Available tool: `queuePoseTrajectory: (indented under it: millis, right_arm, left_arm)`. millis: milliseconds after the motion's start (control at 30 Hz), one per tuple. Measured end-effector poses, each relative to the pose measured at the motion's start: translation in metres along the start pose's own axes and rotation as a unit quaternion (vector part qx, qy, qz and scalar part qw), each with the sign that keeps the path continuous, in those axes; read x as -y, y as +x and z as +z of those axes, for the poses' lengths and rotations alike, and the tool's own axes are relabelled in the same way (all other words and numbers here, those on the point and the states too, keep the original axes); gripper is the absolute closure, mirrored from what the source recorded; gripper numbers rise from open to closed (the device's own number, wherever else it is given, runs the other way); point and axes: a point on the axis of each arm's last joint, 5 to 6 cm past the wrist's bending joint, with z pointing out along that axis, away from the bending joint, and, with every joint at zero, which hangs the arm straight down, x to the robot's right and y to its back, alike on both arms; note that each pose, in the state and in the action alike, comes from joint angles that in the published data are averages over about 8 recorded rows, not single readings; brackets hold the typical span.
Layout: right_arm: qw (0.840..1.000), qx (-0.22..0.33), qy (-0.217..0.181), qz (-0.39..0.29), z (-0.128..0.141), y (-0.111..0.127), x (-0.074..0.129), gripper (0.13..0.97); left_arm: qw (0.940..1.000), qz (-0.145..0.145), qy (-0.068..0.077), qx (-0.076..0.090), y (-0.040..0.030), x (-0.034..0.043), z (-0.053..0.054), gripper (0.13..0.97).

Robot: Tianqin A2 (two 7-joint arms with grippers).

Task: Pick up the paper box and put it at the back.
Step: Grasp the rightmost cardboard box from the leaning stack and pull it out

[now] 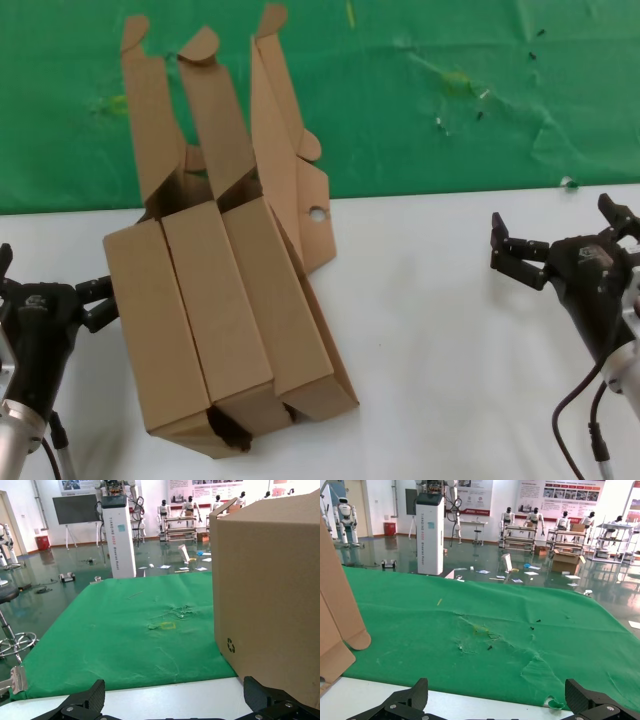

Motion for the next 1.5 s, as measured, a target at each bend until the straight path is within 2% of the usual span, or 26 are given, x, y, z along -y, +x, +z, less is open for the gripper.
queuePoseTrajectory:
  millis: [1500]
  right_arm:
    - [1.0,0.005,0.004,-0.008,-0.0016,0.003,0.0017,0.13]
  left_arm:
    - [1.0,0.0,0.0,0.0,0.0,0.0,0.0,0.134]
